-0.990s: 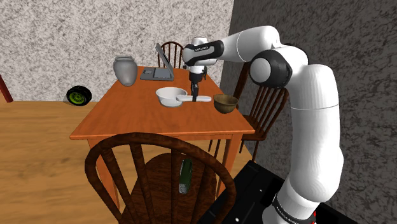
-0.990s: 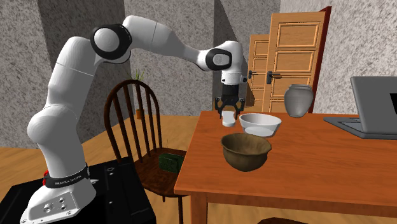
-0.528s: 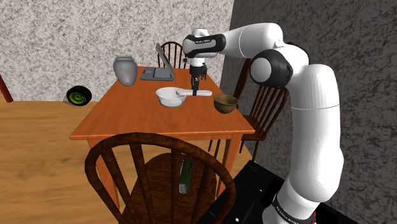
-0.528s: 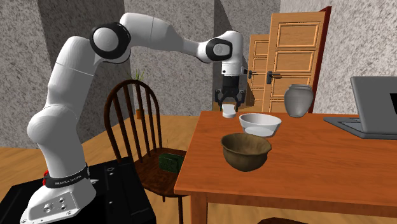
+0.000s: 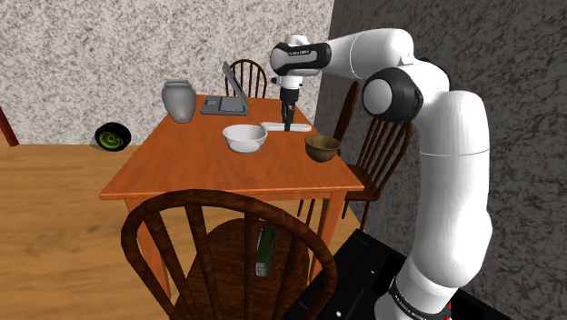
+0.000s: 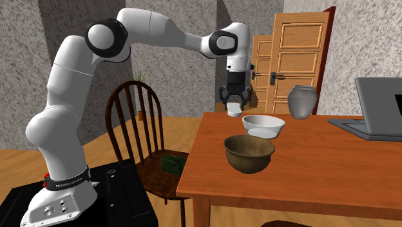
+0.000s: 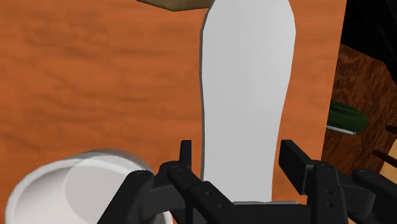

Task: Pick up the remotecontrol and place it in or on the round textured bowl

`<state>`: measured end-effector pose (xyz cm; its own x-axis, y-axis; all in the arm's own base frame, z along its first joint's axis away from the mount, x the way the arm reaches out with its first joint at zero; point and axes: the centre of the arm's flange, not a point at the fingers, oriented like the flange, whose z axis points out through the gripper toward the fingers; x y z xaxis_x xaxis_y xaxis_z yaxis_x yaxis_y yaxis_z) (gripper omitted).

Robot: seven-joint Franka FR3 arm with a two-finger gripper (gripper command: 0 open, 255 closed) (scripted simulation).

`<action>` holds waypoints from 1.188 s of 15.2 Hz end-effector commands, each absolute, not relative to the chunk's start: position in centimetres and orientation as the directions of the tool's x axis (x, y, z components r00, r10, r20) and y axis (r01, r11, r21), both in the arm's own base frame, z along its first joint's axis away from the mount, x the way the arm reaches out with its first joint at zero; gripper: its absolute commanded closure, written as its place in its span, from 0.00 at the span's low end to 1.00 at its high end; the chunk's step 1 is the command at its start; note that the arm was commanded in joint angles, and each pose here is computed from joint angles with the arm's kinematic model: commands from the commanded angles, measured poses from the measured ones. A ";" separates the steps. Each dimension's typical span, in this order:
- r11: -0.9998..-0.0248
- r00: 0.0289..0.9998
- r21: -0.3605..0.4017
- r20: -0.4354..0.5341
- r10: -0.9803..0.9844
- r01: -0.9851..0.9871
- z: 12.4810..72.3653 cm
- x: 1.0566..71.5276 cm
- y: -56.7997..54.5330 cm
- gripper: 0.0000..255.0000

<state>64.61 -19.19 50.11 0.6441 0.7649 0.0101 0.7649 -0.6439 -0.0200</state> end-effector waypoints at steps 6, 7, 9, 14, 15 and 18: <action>-0.643 0.644 -0.020 0.011 0.765 0.765 50.4 60.4 -27.5 1.00; -0.643 0.644 -0.020 0.011 0.765 0.765 50.5 59.8 -28.6 1.00; -0.643 0.644 -0.020 0.011 0.765 0.765 50.5 58.6 -31.0 1.00; -0.643 0.644 -0.020 0.011 0.765 0.765 50.7 55.6 -36.7 1.00; -0.643 0.644 -0.020 0.011 0.765 0.765 50.1 55.6 -36.7 1.00; -0.643 0.644 -0.020 0.011 0.765 0.765 48.6 55.6 -36.7 1.00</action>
